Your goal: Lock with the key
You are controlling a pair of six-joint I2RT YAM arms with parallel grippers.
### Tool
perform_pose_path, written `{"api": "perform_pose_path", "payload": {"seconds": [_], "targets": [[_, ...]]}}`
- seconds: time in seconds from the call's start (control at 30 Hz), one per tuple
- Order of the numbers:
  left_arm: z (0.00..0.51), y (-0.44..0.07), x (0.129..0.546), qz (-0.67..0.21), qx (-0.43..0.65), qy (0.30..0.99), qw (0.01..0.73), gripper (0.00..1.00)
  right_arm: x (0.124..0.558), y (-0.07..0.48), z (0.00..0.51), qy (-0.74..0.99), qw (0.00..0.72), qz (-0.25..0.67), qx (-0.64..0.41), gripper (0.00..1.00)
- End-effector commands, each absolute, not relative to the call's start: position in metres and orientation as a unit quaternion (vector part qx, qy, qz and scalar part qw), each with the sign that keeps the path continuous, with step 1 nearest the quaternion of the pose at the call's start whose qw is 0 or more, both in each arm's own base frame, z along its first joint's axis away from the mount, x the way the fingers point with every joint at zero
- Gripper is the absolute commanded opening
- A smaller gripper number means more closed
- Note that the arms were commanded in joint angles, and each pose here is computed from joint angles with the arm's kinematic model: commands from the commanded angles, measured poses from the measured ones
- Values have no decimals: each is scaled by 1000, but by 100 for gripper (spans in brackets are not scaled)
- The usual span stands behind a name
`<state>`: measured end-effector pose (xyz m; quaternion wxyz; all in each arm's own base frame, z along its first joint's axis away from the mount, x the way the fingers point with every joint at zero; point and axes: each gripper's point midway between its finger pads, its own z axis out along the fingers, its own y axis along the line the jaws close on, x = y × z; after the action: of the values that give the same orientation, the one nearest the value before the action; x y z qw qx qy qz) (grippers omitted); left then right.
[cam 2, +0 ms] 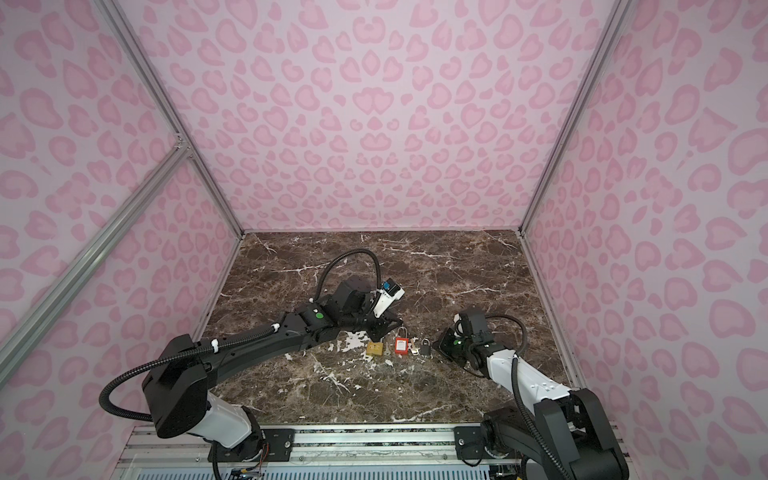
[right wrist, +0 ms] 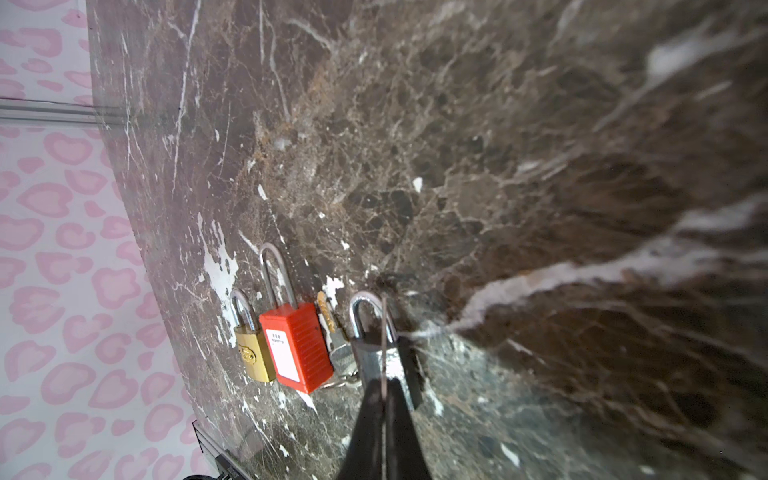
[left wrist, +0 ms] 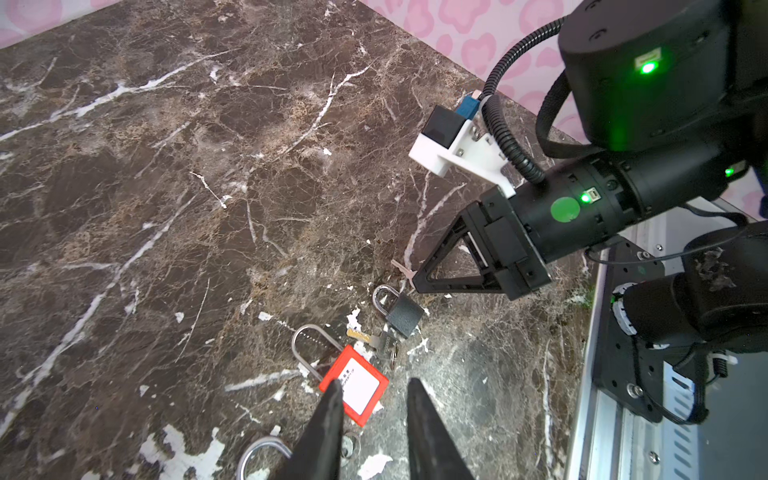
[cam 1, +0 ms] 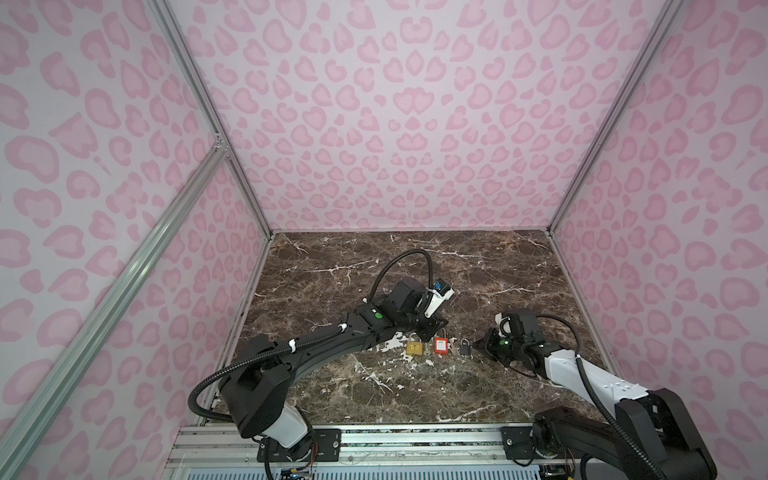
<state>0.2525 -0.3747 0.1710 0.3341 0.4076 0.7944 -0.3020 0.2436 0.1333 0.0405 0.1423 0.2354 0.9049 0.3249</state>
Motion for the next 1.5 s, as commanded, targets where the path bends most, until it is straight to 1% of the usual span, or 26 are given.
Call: {"api": "perform_pose_path", "payload": {"seconds": [0.0,0.2,0.53,0.6,0.67,0.8,1.07,1.2,1.27,1.3,1.4,1.43,1.47], "targets": [[178,-377,257,-303,400,791,351,29,240,132,35,906,134,320,242,0],[175,-377,256,-303,401,793,346,29,239,132,33,906,130,320,244,0],[177,-377,256,-301,400,793,347,29,234,128,24,910,110,308,257,4],[175,-377,256,-301,400,794,345,29,233,127,24,910,108,304,260,9],[175,-376,256,-300,400,795,345,29,233,126,24,911,109,301,261,17],[174,-376,256,-298,400,795,345,29,231,124,25,912,110,296,263,26],[177,-376,257,-297,398,794,351,29,232,118,29,911,122,288,267,31],[180,-374,259,-293,392,795,358,30,235,117,36,912,135,288,259,35],[181,-373,261,-291,388,796,363,32,238,117,41,912,144,289,253,39],[182,-373,261,-293,386,795,365,35,240,117,44,912,152,289,247,43],[185,-369,264,-296,377,794,374,46,248,111,58,915,187,275,228,50],[187,-367,266,-294,373,795,378,59,251,107,63,917,201,266,222,53],[188,-364,267,-293,368,796,382,81,255,104,71,918,219,255,211,61]]}}
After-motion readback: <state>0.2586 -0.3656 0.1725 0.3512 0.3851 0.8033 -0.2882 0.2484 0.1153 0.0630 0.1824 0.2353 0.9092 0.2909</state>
